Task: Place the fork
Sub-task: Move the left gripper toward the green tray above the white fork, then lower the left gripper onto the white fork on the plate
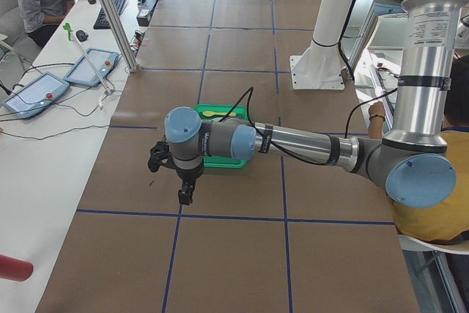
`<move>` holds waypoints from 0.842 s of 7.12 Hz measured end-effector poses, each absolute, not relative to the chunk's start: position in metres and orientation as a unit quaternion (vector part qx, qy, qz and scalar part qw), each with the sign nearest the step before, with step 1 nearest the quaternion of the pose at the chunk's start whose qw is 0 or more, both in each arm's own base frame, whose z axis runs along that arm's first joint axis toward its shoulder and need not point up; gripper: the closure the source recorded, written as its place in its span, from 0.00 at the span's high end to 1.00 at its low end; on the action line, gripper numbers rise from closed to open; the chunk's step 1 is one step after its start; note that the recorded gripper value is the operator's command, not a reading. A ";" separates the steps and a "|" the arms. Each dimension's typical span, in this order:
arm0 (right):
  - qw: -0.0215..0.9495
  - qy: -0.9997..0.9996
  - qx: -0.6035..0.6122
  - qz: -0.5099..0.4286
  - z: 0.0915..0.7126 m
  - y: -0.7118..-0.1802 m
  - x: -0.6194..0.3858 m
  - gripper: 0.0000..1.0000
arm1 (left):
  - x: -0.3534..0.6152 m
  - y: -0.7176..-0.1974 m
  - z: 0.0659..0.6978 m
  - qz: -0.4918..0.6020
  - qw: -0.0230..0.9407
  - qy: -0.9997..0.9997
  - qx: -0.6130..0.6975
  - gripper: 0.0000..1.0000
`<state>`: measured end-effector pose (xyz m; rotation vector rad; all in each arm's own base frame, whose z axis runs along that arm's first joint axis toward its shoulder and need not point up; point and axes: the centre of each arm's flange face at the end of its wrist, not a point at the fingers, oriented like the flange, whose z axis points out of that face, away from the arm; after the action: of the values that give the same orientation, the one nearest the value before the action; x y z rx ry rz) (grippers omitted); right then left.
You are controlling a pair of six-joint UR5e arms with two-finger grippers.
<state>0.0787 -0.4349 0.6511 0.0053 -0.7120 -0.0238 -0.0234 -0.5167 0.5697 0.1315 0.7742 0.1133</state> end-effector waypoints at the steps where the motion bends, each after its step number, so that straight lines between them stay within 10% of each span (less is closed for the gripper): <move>1: 0.937 -0.349 0.003 -0.012 0.651 -0.435 0.079 1.00 | 0.029 -0.521 0.543 0.057 0.918 0.386 0.063 1.00; 6: 0.937 -0.349 0.003 -0.012 0.651 -0.435 0.079 1.00 | 0.259 -0.525 0.479 0.068 0.917 0.393 -0.001 0.94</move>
<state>0.0788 -0.4348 0.6511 0.0055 -0.7120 -0.0244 0.2586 -0.5249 0.4792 -0.0030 0.8091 0.1389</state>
